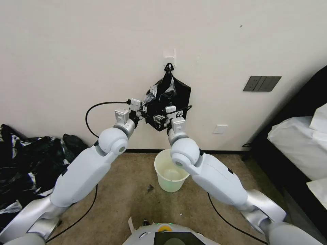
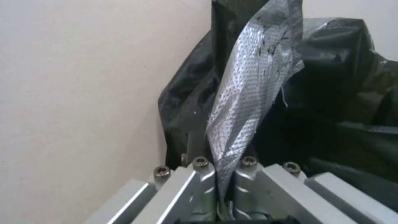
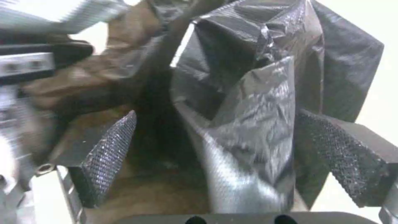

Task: Place a trash bag onto the trash bin.

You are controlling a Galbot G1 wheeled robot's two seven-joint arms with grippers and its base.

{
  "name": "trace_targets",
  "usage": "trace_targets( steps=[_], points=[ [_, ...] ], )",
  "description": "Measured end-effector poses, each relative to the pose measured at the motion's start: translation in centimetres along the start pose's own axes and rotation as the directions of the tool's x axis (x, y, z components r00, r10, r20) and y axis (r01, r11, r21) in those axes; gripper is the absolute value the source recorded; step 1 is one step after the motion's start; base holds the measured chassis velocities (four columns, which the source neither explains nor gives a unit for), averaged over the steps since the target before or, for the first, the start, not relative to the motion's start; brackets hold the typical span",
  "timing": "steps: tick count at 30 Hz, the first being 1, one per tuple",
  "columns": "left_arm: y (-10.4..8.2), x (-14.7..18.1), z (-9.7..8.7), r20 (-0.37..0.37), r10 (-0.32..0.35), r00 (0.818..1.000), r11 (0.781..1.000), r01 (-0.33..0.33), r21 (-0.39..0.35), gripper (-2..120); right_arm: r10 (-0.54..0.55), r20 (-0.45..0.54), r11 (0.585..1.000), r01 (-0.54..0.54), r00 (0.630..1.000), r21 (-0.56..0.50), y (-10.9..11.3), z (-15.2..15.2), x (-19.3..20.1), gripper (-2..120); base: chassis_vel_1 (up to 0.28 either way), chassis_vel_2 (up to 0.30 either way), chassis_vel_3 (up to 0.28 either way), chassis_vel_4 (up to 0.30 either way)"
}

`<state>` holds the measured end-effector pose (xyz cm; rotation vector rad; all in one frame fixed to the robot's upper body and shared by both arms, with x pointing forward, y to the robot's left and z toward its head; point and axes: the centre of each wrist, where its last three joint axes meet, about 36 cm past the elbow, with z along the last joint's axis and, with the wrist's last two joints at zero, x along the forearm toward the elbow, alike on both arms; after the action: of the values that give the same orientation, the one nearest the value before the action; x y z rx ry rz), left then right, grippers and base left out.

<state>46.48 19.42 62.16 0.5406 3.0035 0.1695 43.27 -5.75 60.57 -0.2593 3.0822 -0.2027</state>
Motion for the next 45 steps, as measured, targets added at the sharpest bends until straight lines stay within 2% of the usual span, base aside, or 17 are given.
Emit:
trace_targets(
  steps=[3, 5, 10, 13, 14, 16, 18, 21, 26, 29, 32, 34, 35, 37, 39, 42, 45],
  points=[
    [-0.1, 0.3, 0.1, -0.002, 0.005, 1.000, 1.000, -0.005, 0.002, 0, 0.028, 0.001, 1.000, -0.028, 1.000, 0.002, -0.1, -0.1, -0.9, 95, 0.000, 0.000, 0.000, 0.000],
    [-0.1, 0.5, 0.3, -0.007, 0.006, 1.000, 1.000, -0.006, 0.004, 0, 0.037, 0.005, 0.999, -0.037, 0.999, -0.004, -0.2, -0.1, -1.3, 84, 0.000, 0.000, 0.000, 0.000],
    [-0.2, 0.6, 0.5, -0.012, 0.008, 1.000, 1.000, -0.008, 0.007, 0, 0.044, 0.011, 0.999, -0.044, 0.999, -0.015, -0.1, -0.3, -1.5, 70, 0.000, 0.000, 0.000, 0.000],
    [-0.2, 0.6, 0.6, -0.013, 0.007, 1.000, 1.000, -0.007, 0.009, 0, 0.056, 0.015, 0.998, -0.056, 0.998, -0.014, -0.1, -0.4, -1.9, 56, 0.000, 0.000, 0.000, 0.000],
    [-0.2, 0.6, 0.6, -0.013, 0.007, 1.000, 1.000, -0.007, 0.009, 0, 0.056, 0.015, 0.998, -0.056, 0.998, -0.014, -0.1, -0.4, -1.9, 56, 0.000, 0.000, 0.000, 0.000],
    [-0.1, 0.7, 0.5, -0.011, 0.006, 1.000, 1.000, -0.006, 0.007, 0, 0.062, 0.016, 0.998, -0.062, 0.998, -0.012, -0.2, -0.3, -2.1, 45, 0.000, 0.000, 0.000, 0.000],
    [-0.1, 0.7, 0.5, -0.010, 0.005, 1.000, 1.000, -0.005, 0.007, 0, 0.064, 0.016, 0.998, -0.063, 0.998, -0.013, -0.3, -0.3, -2.1, 42, 0.000, 0.000, 0.000, 0.000],
    [0.1, 0.9, 0.6, -0.013, 0.000, 1.000, 1.000, 0.000, 0.008, 0, 0.078, 0.027, 0.996, -0.077, 0.997, -0.048, -0.8, -0.1, -2.1, 28, 0.000, 0.000, 0.000, 0.000],
    [0.3, 1.1, 1.0, -0.020, -0.007, 1.000, 1.000, 0.008, 0.014, 0, 0.090, 0.031, 0.992, -0.086, 0.996, -0.094, -1.8, -0.1, -1.9, 14, 0.000, 0.000, 0.000, 0.000],
    [0.6, 1.4, 1.4, -0.017, -0.021, 1.000, 0.999, 0.021, 0.027, 0, 0.098, 0.032, 0.981, -0.091, 0.995, -0.171, -3.1, 0.4, -1.6, 0, 0.000, 0.000, 0.000, 0.000],
    [0.8, 1.5, 1.7, -0.019, -0.025, 1.000, 0.999, 0.026, 0.040, 0, 0.095, 0.026, 0.968, -0.086, 0.995, -0.236, -3.7, 0.9, -1.3, 0, 0.000, 0.000, 0.000, 0.000],
    [0.6, 1.9, 2.3, -0.036, -0.024, 0.999, 0.998, 0.027, 0.065, 0, 0.100, 0.012, 0.943, -0.091, 0.995, -0.321, -4.3, 1.9, -0.6, 0, 0.000, 0.000, 0.000, 0.000],
    [0.6, 1.9, 2.3, -0.036, -0.024, 0.999, 0.998, 0.027, 0.065, 0, 0.100, 0.012, 0.943, -0.091, 0.995, -0.321, -4.3, 1.9, -0.6, 0, 0.000, 0.000, 0.000, 0.000],
    [0.4, 3.1, 3.2, -0.063, -0.020, 0.998, 0.995, 0.026, 0.094, 0, 0.102, -0.001, 0.913, -0.094, 0.995, -0.398, -5.2, 3.2, 1.1, 0, 0.000, 0.000, 0.000, 0.000],
    [0.3, 3.6, 3.6, -0.074, -0.017, 0.997, 0.994, 0.025, 0.105, 0, 0.099, -0.004, 0.906, -0.092, 0.995, -0.412, -5.7, 3.8, 1.9, 0, 0.000, 0.000, 0.000, 0.000],
    [-0.2, 7.1, 4.7, -0.113, 0.008, 0.994, 0.990, 0.008, 0.138, 0, 0.054, 0.003, 0.899, -0.047, 0.999, -0.435, -8.3, 6.4, 6.1, 0, 0.000, 0.000, 0.000, 0.000],
    [-0.4, 8.9, 5.1, -0.125, 0.026, 0.992, 0.989, -0.007, 0.149, 0, 0.023, 0.014, 0.897, -0.014, 1.000, -0.443, -9.4, 7.0, 8.6, 0, 0.000, 0.000, 0.000, 0.000]
  ],
)
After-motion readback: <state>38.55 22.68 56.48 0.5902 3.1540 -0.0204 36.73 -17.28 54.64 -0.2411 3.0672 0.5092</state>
